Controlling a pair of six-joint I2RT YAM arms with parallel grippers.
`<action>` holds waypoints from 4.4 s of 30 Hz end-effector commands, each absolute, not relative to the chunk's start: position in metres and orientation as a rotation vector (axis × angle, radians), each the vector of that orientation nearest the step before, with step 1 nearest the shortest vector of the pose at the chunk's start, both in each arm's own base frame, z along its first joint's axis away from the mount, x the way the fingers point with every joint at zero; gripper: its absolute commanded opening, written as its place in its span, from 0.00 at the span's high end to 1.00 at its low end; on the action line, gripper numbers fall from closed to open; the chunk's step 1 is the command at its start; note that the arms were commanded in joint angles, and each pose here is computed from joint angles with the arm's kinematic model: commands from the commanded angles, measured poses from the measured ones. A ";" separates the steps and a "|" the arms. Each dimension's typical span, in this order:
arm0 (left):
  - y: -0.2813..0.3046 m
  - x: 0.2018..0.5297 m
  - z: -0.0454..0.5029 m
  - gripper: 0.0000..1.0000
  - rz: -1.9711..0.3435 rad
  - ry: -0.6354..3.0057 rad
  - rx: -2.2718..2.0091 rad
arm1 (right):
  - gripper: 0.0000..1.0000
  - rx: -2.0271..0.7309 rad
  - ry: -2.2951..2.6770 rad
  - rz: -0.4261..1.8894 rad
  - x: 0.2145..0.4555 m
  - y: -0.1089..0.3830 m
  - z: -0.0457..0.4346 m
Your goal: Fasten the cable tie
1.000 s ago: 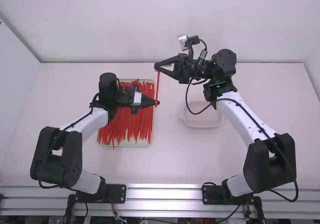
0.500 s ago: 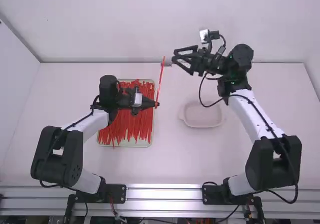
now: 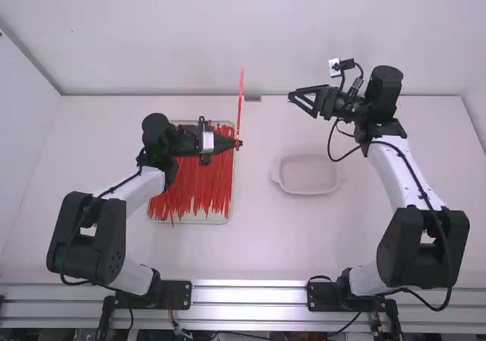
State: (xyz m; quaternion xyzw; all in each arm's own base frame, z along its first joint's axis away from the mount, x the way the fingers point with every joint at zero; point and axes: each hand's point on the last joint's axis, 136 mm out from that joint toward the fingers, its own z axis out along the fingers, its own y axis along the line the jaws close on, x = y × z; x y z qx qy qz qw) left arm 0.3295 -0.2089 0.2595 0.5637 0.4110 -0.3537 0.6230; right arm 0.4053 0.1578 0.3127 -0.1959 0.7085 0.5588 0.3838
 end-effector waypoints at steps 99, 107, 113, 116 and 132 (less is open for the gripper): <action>-0.153 0.372 0.148 0.01 -0.964 1.869 0.756 | 1.00 -0.107 2.455 0.667 0.380 0.116 0.083; -0.154 0.360 0.160 0.01 -1.062 1.778 0.821 | 1.00 0.098 2.450 0.485 0.382 0.086 0.056; -0.151 0.365 0.157 0.01 -1.043 1.823 0.771 | 1.00 0.118 2.463 0.393 0.380 0.079 0.049; -0.151 0.365 0.157 0.01 -1.045 1.826 0.771 | 1.00 0.106 2.462 0.336 0.380 0.081 0.048; -0.158 0.355 0.163 0.01 -1.109 1.820 0.778 | 0.42 0.129 2.427 0.304 0.385 0.073 0.057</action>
